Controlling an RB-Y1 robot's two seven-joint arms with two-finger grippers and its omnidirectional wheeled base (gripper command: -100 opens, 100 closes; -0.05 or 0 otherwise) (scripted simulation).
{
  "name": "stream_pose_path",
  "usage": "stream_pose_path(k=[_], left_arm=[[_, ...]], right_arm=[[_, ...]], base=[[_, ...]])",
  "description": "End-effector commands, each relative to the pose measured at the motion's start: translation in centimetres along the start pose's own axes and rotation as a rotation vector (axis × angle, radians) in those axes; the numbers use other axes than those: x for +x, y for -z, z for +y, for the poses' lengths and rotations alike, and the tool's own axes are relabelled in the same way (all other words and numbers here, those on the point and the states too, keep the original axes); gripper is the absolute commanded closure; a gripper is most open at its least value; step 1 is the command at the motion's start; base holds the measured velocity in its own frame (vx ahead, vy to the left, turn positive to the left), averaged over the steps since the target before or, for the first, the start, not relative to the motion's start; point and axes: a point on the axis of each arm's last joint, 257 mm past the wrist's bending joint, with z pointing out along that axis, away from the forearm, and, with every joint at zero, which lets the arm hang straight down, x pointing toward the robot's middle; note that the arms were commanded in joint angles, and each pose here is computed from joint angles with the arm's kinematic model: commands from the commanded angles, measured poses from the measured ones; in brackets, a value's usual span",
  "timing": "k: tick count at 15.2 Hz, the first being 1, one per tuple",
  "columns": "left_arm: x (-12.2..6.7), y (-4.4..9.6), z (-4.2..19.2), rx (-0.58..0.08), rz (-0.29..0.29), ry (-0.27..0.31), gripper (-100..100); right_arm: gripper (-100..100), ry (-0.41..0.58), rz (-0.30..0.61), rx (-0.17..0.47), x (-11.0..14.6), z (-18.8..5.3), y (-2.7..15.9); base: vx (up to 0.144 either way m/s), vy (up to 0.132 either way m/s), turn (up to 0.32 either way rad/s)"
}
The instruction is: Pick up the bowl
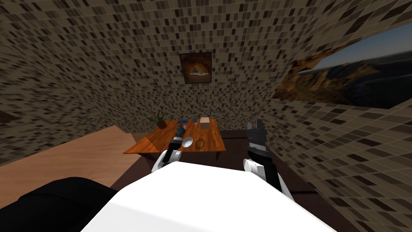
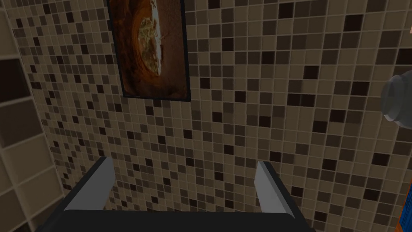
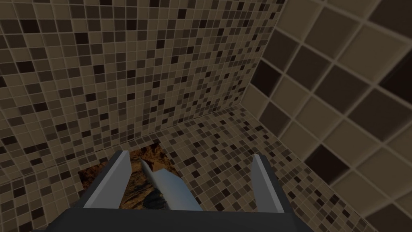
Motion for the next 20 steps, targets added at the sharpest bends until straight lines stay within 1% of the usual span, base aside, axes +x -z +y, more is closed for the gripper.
stream_pose_path(k=[1, 2, 3, 4, 5, 6, 7, 9, 10, 12, 13, 14, 15, 16, 17, 18, 19, 20], left_arm=[[-0.4, 0.0, 2.5, -0.065, -0.005, -0.006, -100], [-0.8, -0.2, 4.0, -0.102, -0.009, -0.012, -100], [-0.9, 0.1, 5.1, -0.133, -0.012, -0.012, -100], [-0.9, 0.1, 5.1, -0.133, -0.012, -0.012, -100], [-1.4, 0.2, 7.5, -0.195, -0.019, -0.017, -100], [-1.4, 0.3, 7.7, -0.204, -0.02, -0.017, -100], [-1.9, 0.4, 9.8, -0.252, -0.027, -0.022, -100], [-2.0, 0.6, 10.4, -0.276, -0.03, -0.022, -100], [-2.5, 0.9, 12.5, -0.327, -0.037, -0.026, -100], [-2.6, 1.1, 13.0, -0.35, -0.04, -0.026, -100], [-3.1, 1.5, 15.1, -0.401, -0.048, -0.028, -100], [-3.2, 1.7, 15.6, -0.421, -0.051, -0.028, -100], [-3.2, 1.7, 15.7, -0.424, -0.051, -0.028, -100], [-3.7, 2.1, 17.4, -0.477, -0.06, -0.03, -100], [-3.8, 2.5, 18.2, -0.5, -0.062, -0.029, -100], [-4.2, 2.8, 19.7, -0.541, -0.07, -0.03, -100], [-4.3, 3.4, 20.6, -0.569, -0.073, -0.029, -100], [-4.3, 3.5, 20.7, -0.576, -0.074, -0.029, -100]], right_arm=[[0, 0.0, 0.0, 0.0, 0.0, 0.0, 0.0], [0, 0.0, 0.0, 0.0, 0.0, 0.0, 0.0], [0, 0.0, 0.0, 0.0, 0.0, 0.0, 0.0], [0, 0.0, 0.0, 0.0, 0.0, 0.0, 0.0], [0, 0.0, 0.0, 0.0, 0.0, 0.0, 0.0], [0, 0.0, 0.0, 0.0, 0.0, 0.0, 0.0], [0, 0.0, 0.0, 0.0, 0.0, 0.0, 0.0], [0, 0.0, 0.0, 0.0, 0.0, 0.0, 0.0], [0, 0.0, 0.0, 0.0, 0.0, 0.0, 0.0], [0, 0.0, 0.0, 0.0, 0.0, 0.0, 0.0], [0, 0.0, 0.0, 0.0, 0.0, 0.0, 0.0], [0, 0.0, 0.0, 0.0, 0.0, 0.0, 0.0], [0, 0.0, 0.0, 0.0, 0.0, 0.0, 0.0], [0, 0.0, 0.0, 0.0, 0.0, 0.0, 0.0], [0, 0.0, 0.0, 0.0, 0.0, 0.0, 0.0], [0, 0.0, 0.0, 0.0, 0.0, 0.0, 0.0], [0, 0.0, 0.0, 0.0, 0.0, 0.0, 0.0], [0, 0.0, 0.0, 0.0, 0.0, 0.0, 0.0]], base=[[-0.017, 0.053, -0.083], [-0.027, 0.061, -0.09], [-0.028, 0.06, -0.078], [-0.016, 0.041, -0.035], [-0.012, 0.039, -0.06], [-0.012, 0.041, -0.078], [-0.02, 0.048, -0.111], [-0.013, 0.051, -0.064], [-0.012, 0.044, -0.06], [-0.017, 0.041, -0.065], [-0.019, 0.042, -0.068], [-0.016, 0.046, -0.079], [-0.008, 0.034, -0.035], [-0.011, 0.039, -0.084], [-0.017, 0.045, -0.096], [-0.017, 0.053, -0.108], [-0.021, 0.058, -0.09], [-0.017, 0.046, -0.032]])
